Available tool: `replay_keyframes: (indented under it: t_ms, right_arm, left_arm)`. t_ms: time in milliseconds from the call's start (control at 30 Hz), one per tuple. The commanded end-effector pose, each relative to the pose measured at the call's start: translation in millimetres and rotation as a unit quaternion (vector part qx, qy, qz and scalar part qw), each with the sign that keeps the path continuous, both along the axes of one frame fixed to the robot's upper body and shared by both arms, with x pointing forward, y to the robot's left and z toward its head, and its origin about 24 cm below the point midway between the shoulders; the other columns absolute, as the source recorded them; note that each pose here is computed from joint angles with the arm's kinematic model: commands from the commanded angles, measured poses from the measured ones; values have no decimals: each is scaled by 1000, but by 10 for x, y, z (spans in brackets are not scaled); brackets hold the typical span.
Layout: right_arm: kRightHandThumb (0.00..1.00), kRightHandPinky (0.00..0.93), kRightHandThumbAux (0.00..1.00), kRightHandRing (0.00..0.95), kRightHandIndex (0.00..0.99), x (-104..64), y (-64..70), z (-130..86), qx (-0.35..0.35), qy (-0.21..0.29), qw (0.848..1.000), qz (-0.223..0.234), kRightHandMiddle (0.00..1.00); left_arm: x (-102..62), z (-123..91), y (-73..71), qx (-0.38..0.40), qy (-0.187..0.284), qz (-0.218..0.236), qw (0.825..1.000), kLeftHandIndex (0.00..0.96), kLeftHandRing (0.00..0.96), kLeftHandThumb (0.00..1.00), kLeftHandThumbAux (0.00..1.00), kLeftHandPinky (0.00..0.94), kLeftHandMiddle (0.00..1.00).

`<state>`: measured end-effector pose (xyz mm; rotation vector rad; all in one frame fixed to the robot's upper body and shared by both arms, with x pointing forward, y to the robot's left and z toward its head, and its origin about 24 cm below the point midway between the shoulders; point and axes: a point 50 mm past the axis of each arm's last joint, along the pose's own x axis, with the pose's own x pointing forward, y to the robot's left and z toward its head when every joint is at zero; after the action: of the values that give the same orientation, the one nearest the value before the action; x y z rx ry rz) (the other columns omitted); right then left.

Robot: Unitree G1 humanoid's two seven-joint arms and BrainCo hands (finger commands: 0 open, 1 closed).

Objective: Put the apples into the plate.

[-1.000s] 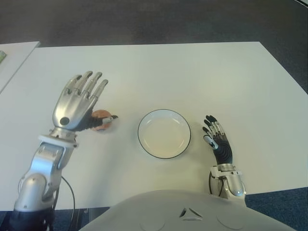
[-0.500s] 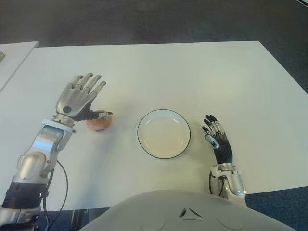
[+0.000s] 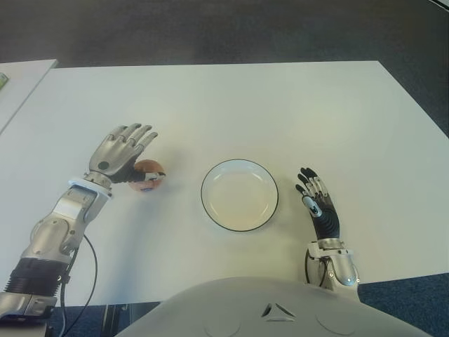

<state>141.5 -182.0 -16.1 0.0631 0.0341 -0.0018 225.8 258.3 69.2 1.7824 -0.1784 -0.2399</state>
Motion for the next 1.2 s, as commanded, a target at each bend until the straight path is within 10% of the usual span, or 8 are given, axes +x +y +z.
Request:
replay_keyframes:
  t_ms: [33, 1200]
  right_arm:
    - [174, 0, 454, 0, 0, -245, -23, -303, 9, 100, 995, -15, 0]
    - [172, 0, 443, 0, 0, -254, -45, -285, 25, 101, 994, -17, 0]
  left_arm:
    - [3, -86, 38, -3, 31, 5, 999, 60, 0, 312, 216, 0, 7]
    - [-167, -380, 17, -33, 122, 14, 992, 0, 0, 282, 159, 0, 0]
